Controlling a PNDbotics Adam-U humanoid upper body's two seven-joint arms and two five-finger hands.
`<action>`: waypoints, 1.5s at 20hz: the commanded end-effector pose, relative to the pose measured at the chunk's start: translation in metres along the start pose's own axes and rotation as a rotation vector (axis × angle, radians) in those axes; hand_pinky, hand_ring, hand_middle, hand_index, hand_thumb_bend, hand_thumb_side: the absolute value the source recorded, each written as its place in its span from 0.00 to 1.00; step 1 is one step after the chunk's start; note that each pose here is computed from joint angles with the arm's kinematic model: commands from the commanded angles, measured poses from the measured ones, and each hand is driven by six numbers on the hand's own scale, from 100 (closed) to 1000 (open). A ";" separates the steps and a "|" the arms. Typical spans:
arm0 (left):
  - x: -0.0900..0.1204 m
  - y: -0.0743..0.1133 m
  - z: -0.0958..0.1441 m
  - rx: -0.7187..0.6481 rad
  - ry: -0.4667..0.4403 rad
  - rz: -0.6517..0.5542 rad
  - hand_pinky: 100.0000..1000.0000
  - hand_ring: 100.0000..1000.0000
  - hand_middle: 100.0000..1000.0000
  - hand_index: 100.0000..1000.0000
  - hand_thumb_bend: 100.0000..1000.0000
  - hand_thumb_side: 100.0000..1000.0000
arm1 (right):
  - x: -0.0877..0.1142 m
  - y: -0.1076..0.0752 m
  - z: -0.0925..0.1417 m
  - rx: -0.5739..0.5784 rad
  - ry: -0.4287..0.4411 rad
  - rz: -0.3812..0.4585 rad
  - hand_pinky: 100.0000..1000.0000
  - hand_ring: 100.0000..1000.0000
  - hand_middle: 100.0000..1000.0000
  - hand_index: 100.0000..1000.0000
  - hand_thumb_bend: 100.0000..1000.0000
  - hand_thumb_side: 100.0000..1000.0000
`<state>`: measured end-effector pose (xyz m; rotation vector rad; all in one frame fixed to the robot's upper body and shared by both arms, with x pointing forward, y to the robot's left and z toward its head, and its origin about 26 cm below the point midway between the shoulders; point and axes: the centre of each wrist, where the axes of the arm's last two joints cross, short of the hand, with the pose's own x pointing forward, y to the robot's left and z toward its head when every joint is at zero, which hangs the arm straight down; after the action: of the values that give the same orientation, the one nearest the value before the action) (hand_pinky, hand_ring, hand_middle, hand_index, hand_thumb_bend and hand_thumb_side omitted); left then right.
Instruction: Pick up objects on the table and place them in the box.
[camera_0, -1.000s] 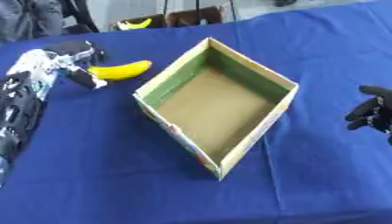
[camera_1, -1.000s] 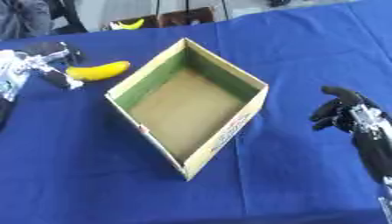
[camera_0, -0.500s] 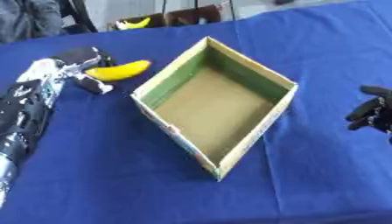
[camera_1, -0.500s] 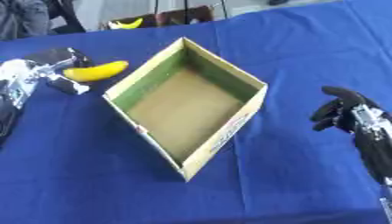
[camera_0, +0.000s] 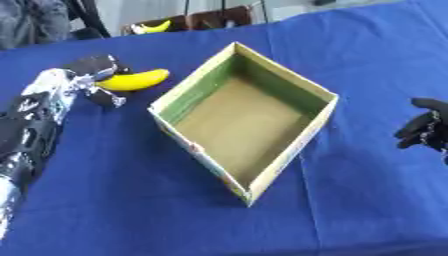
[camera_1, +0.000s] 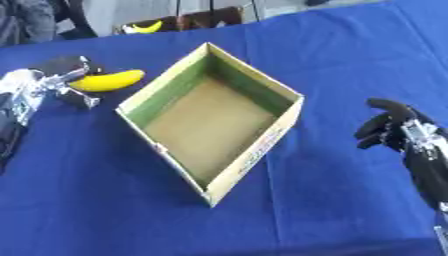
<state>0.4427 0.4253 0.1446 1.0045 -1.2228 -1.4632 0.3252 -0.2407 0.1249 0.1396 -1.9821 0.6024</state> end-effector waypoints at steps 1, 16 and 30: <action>-0.011 0.030 0.009 0.059 0.013 -0.029 0.58 0.51 0.48 0.68 0.00 0.14 | 0.006 -0.004 -0.001 0.004 -0.020 0.016 0.51 0.57 0.49 0.84 0.00 0.90; 0.012 0.090 0.015 0.165 -0.166 -0.072 0.58 0.51 0.48 0.68 0.00 0.15 | 0.002 -0.004 0.003 -0.002 -0.005 0.004 0.51 0.57 0.49 0.84 0.00 0.87; 0.131 0.115 -0.026 0.097 -0.586 -0.228 0.59 0.52 0.49 0.69 0.00 0.14 | -0.001 0.002 0.003 0.021 0.004 -0.016 0.51 0.57 0.49 0.84 0.00 0.88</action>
<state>0.4577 0.2934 0.2346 0.7993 -1.6190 -1.9391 0.3222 -0.2412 0.1180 0.1596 -1.9567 0.6057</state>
